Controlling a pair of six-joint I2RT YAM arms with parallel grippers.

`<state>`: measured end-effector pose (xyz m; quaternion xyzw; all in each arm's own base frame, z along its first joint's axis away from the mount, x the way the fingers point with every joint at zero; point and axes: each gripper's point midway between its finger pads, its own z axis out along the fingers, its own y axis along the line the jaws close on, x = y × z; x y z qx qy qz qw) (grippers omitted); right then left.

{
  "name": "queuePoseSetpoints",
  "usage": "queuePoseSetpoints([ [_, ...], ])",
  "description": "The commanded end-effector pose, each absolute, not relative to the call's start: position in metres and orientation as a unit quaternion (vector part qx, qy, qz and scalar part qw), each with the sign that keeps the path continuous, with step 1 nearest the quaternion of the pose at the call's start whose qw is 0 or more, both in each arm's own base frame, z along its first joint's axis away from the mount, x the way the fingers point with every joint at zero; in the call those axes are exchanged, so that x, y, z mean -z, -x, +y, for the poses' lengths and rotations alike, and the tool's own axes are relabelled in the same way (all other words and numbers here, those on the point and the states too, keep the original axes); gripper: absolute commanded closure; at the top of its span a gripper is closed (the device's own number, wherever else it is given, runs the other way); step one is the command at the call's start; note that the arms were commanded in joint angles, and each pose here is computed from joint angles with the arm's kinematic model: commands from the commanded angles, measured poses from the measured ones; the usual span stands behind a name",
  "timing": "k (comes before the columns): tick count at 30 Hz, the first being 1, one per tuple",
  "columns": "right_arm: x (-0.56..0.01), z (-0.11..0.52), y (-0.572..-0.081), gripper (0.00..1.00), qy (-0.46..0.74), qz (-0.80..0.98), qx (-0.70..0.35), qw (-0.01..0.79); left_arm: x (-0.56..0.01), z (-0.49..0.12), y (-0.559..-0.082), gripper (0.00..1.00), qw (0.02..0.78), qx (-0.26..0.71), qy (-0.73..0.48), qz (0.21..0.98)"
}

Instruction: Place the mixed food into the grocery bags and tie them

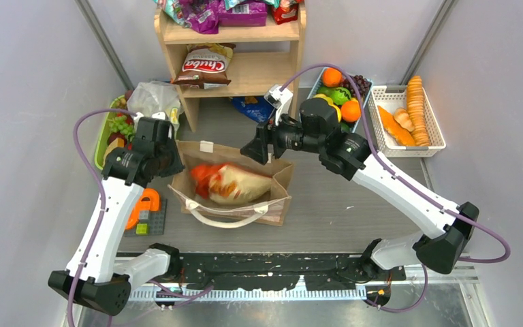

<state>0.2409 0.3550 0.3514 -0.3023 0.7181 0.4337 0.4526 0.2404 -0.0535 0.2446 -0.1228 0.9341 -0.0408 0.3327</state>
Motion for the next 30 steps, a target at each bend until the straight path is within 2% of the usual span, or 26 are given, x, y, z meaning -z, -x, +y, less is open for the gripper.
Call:
queuePoseSetpoints([
  [1,-0.385,0.343,-0.244,0.27,0.325,0.698,-0.397,0.5,-0.251,-0.054,-0.248,0.99,0.368,0.054,0.126,0.92],
  [4,-0.404,0.344,-0.255,0.26,0.312,0.683,-0.393,0.531,-0.245,-0.052,-0.245,0.99,0.36,0.049,0.128,0.923],
  [10,-0.419,0.349,-0.311,0.23,0.217,0.68,-0.38,0.588,-0.235,-0.048,-0.238,0.99,0.356,0.042,0.13,0.924],
  [14,-0.425,0.364,-0.352,0.12,0.135,0.663,-0.407,0.614,-0.232,-0.048,-0.237,0.99,0.364,0.043,0.123,0.922],
  [18,-0.423,0.373,-0.391,0.05,0.08,0.652,-0.392,0.644,-0.232,-0.047,-0.236,0.99,0.372,0.043,0.114,0.92],
  [21,-0.429,0.384,-0.413,0.05,0.067,0.642,-0.387,0.659,-0.234,-0.047,-0.234,0.99,0.381,0.048,0.114,0.916],
  [26,-0.404,0.41,-0.451,0.05,0.076,0.651,-0.373,0.656,-0.229,-0.05,-0.232,0.95,0.394,0.066,0.117,0.909],
  [30,-0.395,0.422,-0.471,0.05,0.082,0.651,-0.367,0.659,-0.223,-0.053,-0.23,0.96,0.389,0.074,0.124,0.91],
])
